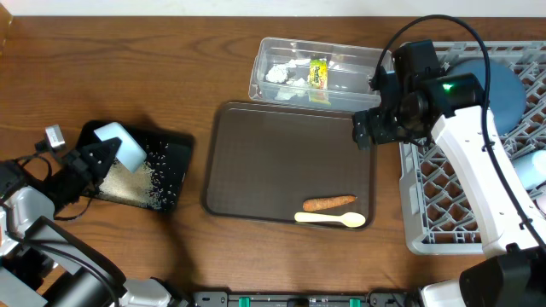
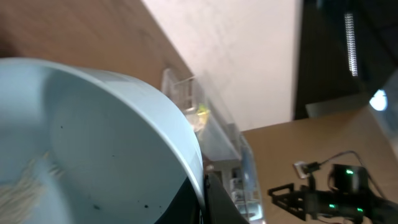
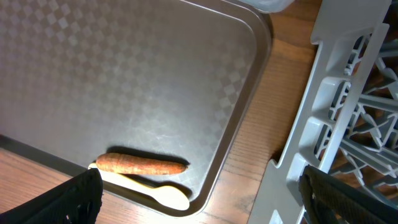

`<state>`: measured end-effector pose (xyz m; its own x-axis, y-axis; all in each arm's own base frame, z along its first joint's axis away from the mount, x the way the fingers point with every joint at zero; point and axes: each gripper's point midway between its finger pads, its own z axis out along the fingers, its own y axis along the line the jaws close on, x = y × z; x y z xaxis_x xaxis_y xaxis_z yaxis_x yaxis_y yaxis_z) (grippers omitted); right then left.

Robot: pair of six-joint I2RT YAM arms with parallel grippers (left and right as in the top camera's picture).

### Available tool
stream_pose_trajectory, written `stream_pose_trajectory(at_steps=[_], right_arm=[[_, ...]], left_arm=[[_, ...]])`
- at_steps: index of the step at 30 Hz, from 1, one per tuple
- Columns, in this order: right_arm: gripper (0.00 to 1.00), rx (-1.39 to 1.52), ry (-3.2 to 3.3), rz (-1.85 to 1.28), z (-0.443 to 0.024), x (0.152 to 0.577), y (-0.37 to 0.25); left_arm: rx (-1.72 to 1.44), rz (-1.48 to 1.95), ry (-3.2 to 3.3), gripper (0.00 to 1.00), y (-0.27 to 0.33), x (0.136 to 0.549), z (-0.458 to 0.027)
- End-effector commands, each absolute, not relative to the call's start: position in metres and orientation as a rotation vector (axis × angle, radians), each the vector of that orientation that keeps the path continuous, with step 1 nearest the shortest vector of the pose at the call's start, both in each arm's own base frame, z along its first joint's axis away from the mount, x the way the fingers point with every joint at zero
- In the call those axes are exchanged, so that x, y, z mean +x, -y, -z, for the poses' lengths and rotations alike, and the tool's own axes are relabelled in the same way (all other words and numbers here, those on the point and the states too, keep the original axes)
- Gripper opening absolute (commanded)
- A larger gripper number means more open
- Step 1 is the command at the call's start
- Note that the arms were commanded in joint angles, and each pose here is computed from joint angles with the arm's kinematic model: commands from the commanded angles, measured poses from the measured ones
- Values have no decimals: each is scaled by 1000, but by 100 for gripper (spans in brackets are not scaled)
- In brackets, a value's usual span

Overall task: Sort waste into correct bins and load items into the dishwasher rack
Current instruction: 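Tilt the bowl with the left gripper to pour rice onto the black tray, then keep tipping the bowl to empty it, then turn it upright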

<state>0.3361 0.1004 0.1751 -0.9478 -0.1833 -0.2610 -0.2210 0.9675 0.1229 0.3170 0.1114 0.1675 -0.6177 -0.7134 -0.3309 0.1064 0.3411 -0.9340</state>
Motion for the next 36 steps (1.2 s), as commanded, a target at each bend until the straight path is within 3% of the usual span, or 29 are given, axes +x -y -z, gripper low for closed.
stream_pose_trajectory(at_steps=[1, 5, 7, 9, 12, 14, 19, 32, 36], right_arm=[[99, -327, -2846, -218, -181, 334, -101], [99, -326, -2853, -209, -181, 333, -100], [99, -326, -2859, -207, -181, 331, -99], [99, -326, -2863, -206, -180, 330, -99], [99, -326, -2869, -205, -180, 329, -99], [99, -326, -2873, -205, -180, 328, -98], [99, -327, -2875, -205, -179, 328, -98], [99, -327, -2878, -204, -179, 327, -98], [99, -338, -2880, -202, -179, 326, -98]], left_arm=[[-451, 1384, -1789, 6, -107, 317, -183], [-734, 1349, -1921, 6, -118, 320, -154], [-530, 1428, -1795, 6, -109, 319, -182], [-535, 1380, -1820, 6, -114, 321, -177], [-906, 1342, -1929, 6, -130, 321, -145], [-512, 1437, -1765, 6, -113, 320, -188], [-820, 1339, -1921, 6, -127, 323, -151], [-673, 1458, -1831, 6, -114, 327, -176], [-833, 1349, -1923, 6, -125, 328, -152]])
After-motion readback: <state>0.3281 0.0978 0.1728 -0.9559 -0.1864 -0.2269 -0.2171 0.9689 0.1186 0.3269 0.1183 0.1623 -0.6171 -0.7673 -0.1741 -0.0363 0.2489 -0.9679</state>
